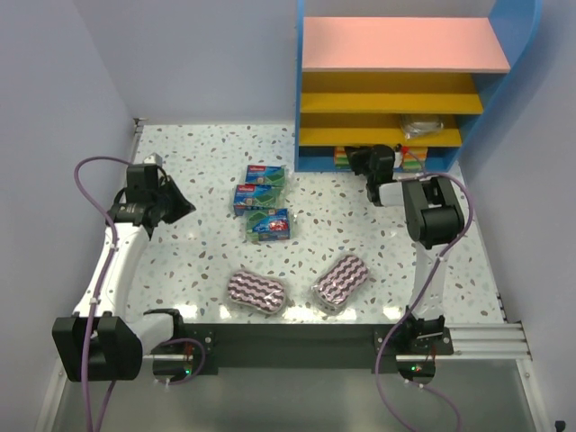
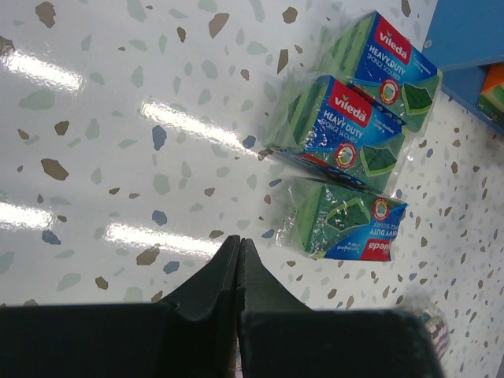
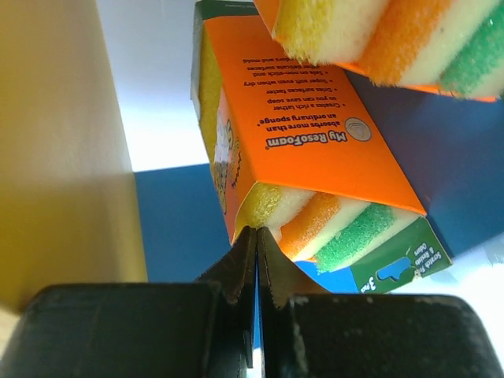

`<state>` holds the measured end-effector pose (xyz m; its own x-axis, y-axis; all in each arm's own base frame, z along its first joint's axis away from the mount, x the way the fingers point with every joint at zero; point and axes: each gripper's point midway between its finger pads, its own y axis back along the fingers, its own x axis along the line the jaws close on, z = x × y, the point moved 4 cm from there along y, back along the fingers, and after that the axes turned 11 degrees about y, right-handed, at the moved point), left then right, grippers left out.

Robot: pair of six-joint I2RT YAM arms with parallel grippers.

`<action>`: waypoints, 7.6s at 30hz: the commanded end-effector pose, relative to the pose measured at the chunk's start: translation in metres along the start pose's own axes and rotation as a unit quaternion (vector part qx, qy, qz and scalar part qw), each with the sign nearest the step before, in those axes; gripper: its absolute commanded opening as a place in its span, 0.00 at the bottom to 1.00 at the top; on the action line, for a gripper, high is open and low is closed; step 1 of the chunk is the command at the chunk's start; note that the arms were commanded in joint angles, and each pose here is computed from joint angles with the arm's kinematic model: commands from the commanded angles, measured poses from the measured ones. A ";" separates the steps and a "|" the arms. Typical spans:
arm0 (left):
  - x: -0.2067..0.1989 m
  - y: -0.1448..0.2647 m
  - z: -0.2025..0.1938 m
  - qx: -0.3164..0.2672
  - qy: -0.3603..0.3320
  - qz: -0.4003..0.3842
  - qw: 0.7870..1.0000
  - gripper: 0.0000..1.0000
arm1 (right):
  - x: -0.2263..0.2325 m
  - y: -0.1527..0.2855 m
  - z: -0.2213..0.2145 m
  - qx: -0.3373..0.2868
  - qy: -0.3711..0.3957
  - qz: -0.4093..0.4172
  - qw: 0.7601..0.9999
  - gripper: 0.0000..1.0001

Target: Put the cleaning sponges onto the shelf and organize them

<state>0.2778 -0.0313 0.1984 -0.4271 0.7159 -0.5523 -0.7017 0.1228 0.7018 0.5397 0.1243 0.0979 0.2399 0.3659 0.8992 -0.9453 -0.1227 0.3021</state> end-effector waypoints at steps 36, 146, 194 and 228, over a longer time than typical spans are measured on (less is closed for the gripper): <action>-0.011 0.004 -0.002 -0.009 0.004 -0.047 0.999 0.00 | 0.046 0.081 -0.003 0.088 0.033 0.144 0.985 0.49; -0.030 0.001 -0.069 0.153 -0.062 -0.140 0.976 0.02 | -0.093 0.353 -0.165 0.280 0.103 -0.224 0.928 0.48; -0.041 -0.013 -0.057 0.155 -0.074 -0.144 0.974 0.00 | 0.134 0.207 0.038 0.018 -0.002 0.098 0.995 0.00; -0.032 -0.012 -0.051 0.135 -0.069 -0.113 0.982 0.00 | 0.099 0.053 0.105 -0.004 -0.013 -0.010 1.000 0.00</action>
<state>0.2672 -0.0946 0.1707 -0.2206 0.7238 -0.6539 -0.5450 0.4645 0.6980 0.5273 0.0608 0.2216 0.2963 0.3310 0.8959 -0.9311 -0.1089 0.3482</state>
